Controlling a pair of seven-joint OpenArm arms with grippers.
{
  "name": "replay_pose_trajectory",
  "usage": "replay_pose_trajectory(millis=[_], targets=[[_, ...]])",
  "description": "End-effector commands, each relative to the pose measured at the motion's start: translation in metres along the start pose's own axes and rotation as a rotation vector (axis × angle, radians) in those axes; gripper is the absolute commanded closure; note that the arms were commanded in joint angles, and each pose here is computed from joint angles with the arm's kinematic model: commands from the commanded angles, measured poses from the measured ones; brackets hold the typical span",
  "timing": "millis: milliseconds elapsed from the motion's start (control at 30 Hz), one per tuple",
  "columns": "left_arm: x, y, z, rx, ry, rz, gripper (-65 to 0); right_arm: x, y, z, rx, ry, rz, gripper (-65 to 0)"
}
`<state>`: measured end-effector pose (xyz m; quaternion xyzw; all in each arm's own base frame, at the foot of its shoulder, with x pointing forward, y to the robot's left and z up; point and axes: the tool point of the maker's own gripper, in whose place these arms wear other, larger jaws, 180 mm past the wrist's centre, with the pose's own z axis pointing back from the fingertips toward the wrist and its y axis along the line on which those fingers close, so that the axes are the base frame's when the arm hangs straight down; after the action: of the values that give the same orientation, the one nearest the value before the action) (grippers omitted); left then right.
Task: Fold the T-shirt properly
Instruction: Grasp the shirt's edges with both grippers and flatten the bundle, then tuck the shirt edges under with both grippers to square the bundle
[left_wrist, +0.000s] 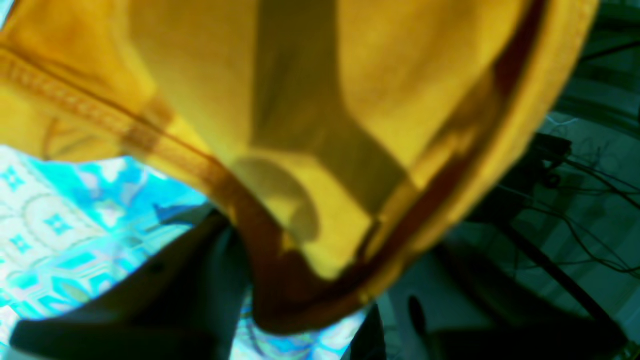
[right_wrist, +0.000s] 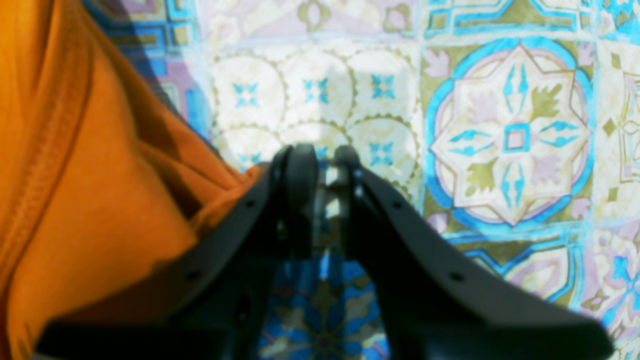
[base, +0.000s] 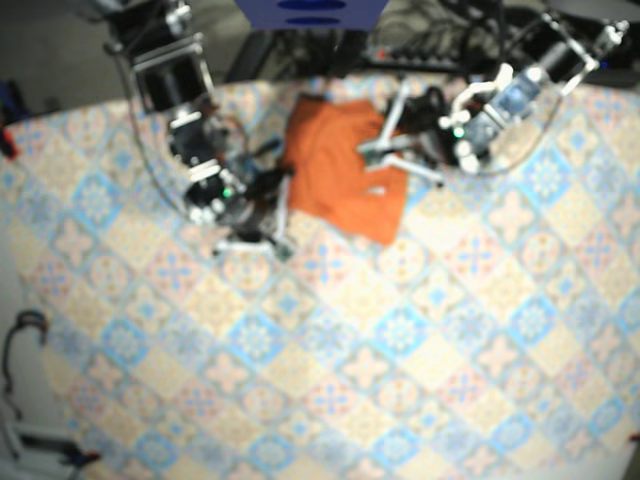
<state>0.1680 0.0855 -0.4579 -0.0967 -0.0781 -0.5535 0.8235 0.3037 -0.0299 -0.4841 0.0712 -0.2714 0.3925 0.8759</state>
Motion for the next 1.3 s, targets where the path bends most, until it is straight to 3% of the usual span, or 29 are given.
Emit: replay_pose_trajectory(millis=[0,300,500,933,1267], targets=[[0.005,0.015,0.008,0.036,-0.017,-0.006,-14.3,-0.007,0.005,-0.001,0.016,0.038,0.015,-9.2],[-0.019,0.022,-0.007,0.021,0.052,0.049,-14.5,-0.016,0.015,0.000,0.031,0.048,0.012,-9.0],[-0.017,0.024,-0.009,0.023,0.034,0.055,-14.5,-0.014,0.022,-0.002,0.044,0.048,0.033,-9.0],[-0.010,0.070,0.002,0.099,0.036,0.071,-14.5,-0.010,0.030,0.007,0.041,0.082,0.089,-9.0],[0.021,0.083,0.005,0.122,-0.015,0.064,-14.5,-0.020,0.036,0.016,0.036,0.100,0.100,-9.0]])
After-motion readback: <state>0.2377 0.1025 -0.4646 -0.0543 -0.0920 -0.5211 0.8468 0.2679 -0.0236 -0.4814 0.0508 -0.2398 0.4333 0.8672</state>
